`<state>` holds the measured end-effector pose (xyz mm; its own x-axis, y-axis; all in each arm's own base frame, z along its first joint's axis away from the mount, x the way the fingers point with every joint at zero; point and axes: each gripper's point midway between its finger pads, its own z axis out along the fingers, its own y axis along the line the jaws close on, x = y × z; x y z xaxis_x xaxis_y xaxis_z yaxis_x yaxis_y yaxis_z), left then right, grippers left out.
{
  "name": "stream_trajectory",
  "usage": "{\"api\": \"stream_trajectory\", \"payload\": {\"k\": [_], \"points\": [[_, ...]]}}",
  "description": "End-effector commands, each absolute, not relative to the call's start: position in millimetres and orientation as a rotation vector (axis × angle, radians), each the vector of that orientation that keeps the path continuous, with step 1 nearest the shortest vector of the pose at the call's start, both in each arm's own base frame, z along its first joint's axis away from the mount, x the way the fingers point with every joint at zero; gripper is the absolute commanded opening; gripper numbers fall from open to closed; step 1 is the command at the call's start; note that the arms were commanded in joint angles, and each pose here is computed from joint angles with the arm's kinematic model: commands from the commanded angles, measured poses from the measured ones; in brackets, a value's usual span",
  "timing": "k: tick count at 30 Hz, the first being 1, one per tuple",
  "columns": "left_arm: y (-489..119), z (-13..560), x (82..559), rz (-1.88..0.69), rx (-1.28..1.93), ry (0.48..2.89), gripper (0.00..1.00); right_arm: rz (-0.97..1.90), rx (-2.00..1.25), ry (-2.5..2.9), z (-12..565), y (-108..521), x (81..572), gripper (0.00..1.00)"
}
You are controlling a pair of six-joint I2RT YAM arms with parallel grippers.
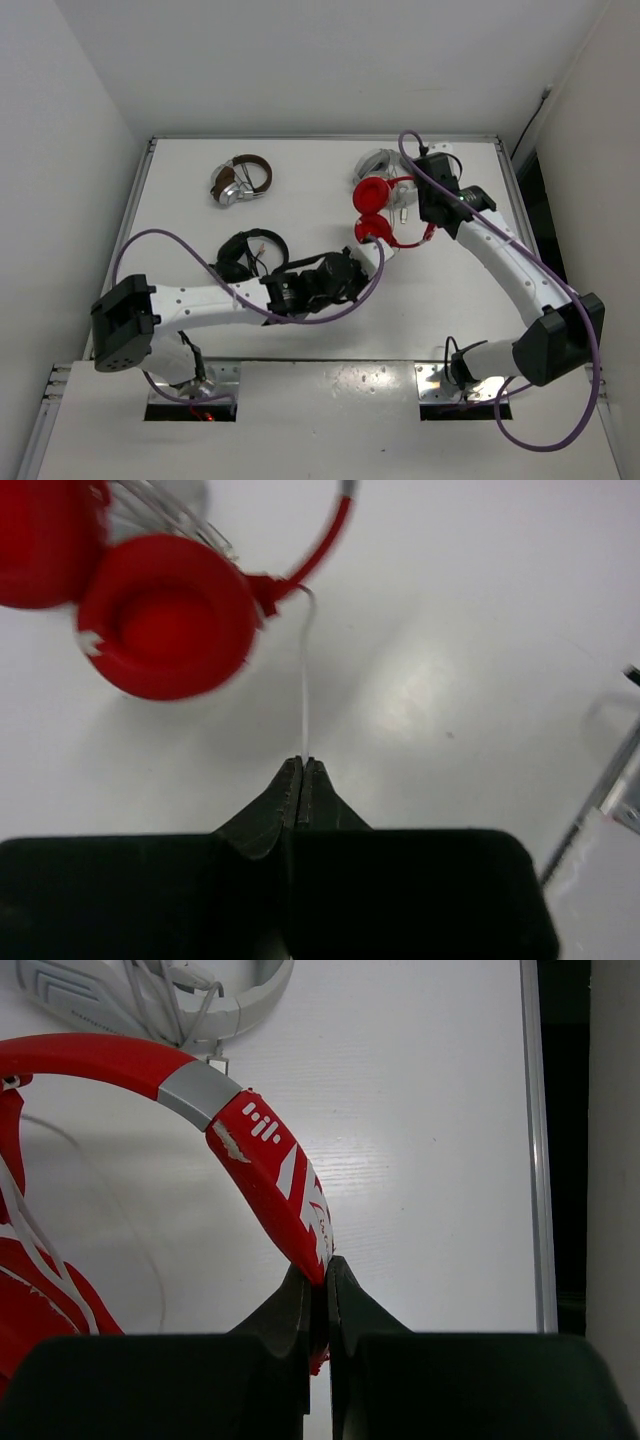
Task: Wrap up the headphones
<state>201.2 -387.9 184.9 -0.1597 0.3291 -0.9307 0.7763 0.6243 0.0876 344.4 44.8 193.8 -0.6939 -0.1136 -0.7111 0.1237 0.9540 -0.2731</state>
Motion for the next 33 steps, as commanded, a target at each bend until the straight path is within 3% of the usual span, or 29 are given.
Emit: {"api": "stream_trajectory", "payload": {"k": [1,7,20,33], "points": [[-394.6,239.2,246.1,-0.516,0.726,1.658,0.0,-0.291,0.051,2.182,230.0,57.1,359.3,0.0],[-374.9,244.2,298.0,-0.448,0.602,1.695,0.0,-0.299,0.021,2.2,224.5,54.7,351.4,0.0],[-357.7,325.7,382.8,-0.319,0.498,1.504,0.0,-0.301,-0.161,2.235,206.0,61.2,332.2,0.0],[-367.6,340.6,425.0,-0.299,0.524,1.44,0.0,-0.269,-0.369,2.257,193.8,84.8,328.0,0.0]]}}
